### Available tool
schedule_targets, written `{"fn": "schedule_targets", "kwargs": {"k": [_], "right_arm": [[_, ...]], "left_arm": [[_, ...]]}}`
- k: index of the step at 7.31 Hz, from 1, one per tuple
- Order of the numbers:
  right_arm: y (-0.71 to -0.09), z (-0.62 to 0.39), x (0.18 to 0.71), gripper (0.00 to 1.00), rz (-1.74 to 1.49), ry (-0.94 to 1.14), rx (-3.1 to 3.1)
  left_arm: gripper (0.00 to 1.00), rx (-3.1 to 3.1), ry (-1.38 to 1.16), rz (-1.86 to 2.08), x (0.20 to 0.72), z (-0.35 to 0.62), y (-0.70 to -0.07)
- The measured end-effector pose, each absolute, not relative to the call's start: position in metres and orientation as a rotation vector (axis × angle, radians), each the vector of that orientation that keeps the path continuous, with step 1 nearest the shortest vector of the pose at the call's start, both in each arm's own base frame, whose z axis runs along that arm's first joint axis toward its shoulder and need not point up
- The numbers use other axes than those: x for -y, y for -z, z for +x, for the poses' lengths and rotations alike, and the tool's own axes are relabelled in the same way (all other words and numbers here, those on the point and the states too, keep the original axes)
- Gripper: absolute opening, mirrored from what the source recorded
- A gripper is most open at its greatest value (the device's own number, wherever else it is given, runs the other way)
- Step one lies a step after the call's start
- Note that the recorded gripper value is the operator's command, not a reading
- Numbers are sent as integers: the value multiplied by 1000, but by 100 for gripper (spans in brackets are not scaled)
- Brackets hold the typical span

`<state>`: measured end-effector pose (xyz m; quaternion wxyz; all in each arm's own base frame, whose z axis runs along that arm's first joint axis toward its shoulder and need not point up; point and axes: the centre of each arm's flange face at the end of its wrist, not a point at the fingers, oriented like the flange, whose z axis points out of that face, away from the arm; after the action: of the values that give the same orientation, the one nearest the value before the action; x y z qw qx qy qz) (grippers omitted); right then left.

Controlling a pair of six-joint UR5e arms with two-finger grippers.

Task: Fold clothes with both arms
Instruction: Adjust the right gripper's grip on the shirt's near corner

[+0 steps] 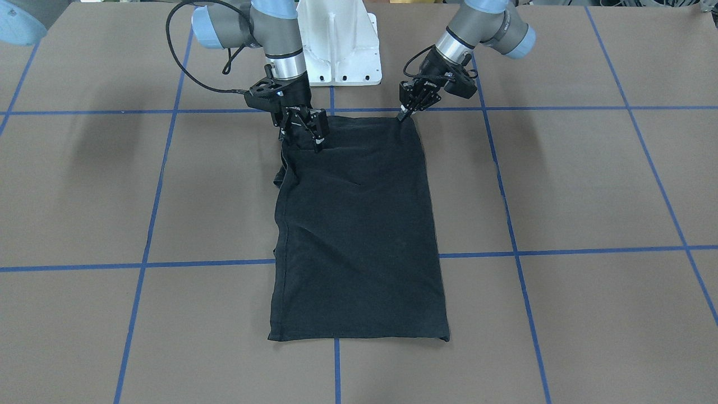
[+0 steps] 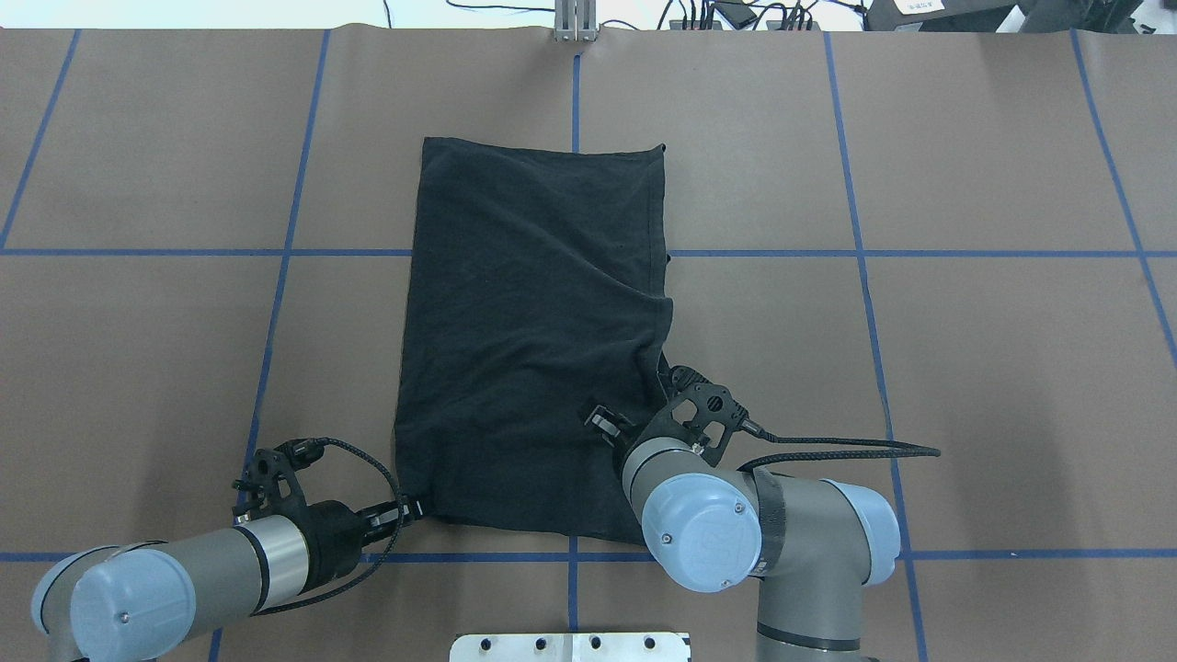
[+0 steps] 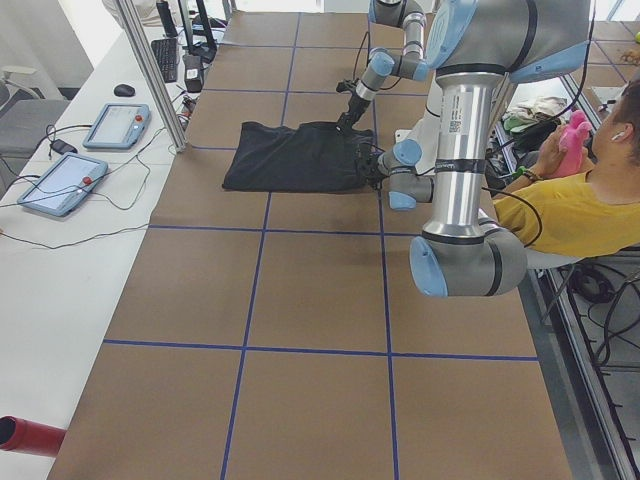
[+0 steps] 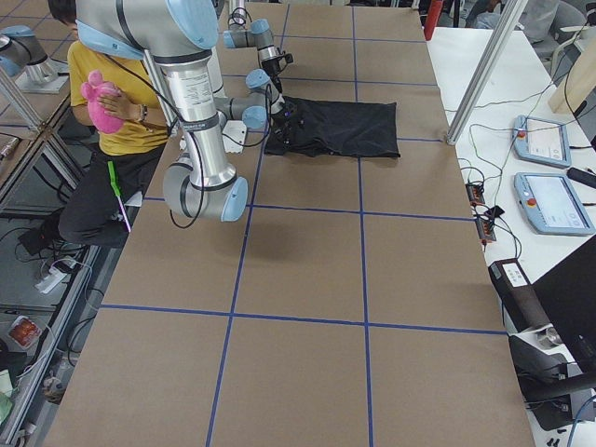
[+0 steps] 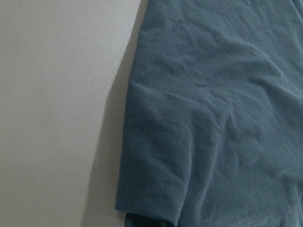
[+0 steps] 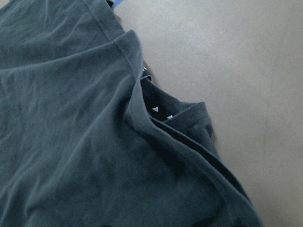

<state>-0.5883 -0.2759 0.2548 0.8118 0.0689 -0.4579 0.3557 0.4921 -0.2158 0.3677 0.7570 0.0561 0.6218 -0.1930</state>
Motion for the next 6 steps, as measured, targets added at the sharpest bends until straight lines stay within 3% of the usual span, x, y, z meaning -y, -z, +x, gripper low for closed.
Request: {"fn": "schedule_targets", "kwargs": {"k": [6], "right_arm": [[-254,-605,251,89,125,-753,910]], "left_arm": [[0,-1353,419,122,215,494,-369]]}}
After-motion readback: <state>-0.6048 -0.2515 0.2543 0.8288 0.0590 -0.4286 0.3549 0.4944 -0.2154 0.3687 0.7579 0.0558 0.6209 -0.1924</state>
